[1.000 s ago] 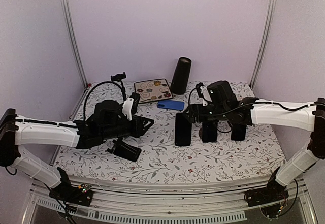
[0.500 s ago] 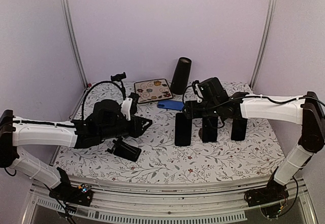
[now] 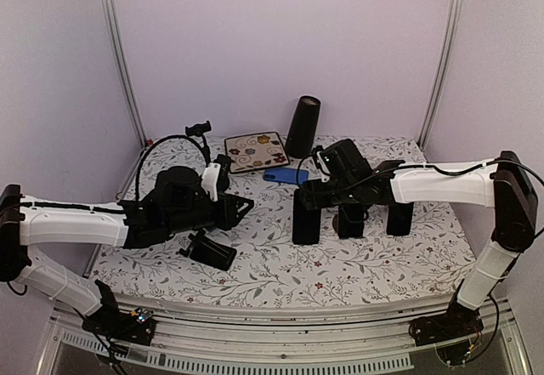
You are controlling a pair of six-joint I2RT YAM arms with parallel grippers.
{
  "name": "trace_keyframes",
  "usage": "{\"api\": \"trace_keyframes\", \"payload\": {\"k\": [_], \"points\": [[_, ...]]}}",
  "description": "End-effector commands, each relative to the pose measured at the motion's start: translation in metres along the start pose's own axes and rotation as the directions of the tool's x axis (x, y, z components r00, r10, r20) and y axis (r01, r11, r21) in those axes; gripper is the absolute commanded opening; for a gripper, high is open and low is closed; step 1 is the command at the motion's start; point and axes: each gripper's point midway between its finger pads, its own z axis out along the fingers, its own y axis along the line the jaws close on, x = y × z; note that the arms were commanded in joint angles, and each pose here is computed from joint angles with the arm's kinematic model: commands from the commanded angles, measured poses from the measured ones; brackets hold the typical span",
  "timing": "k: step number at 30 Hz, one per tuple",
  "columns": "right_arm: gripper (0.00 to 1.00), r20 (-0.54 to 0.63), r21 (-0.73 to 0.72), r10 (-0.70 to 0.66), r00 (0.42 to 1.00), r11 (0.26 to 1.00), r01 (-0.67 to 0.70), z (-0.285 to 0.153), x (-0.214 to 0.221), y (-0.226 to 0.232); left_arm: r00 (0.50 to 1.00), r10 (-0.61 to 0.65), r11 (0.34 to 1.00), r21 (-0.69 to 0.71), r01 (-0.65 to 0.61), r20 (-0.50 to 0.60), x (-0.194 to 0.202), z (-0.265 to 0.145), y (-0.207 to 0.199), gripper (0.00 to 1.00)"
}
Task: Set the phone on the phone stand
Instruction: Move the phone stand to the center of the board.
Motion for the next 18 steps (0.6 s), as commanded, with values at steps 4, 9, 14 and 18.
{"api": "trace_keyframes", "payload": {"k": [4, 9, 14, 18], "points": [[0.71, 0.015, -0.005, -0.015, 1.000, 1.000, 0.015, -0.003, -0.009, 0.005, 1.000, 0.005, 1.000, 0.007, -0.005, 0.028, -0.011, -0.007, -0.007, 0.31], [0.71, 0.034, -0.011, -0.013, 0.999, 1.000, 0.013, -0.010, -0.015, 0.007, 0.999, -0.011, 1.000, -0.005, 0.012, 0.032, -0.012, -0.010, -0.005, 0.31], [0.72, 0.056, -0.015, -0.009, 0.998, 1.000, 0.010, -0.018, -0.022, 0.007, 0.999, -0.037, 0.998, -0.050, 0.039, 0.040, -0.014, -0.014, 0.003, 0.31], [0.72, 0.082, -0.030, -0.006, 0.997, 1.000, 0.009, -0.028, -0.030, 0.010, 0.996, -0.076, 0.988, -0.130, 0.080, 0.041, -0.011, -0.020, 0.018, 0.31]]}}
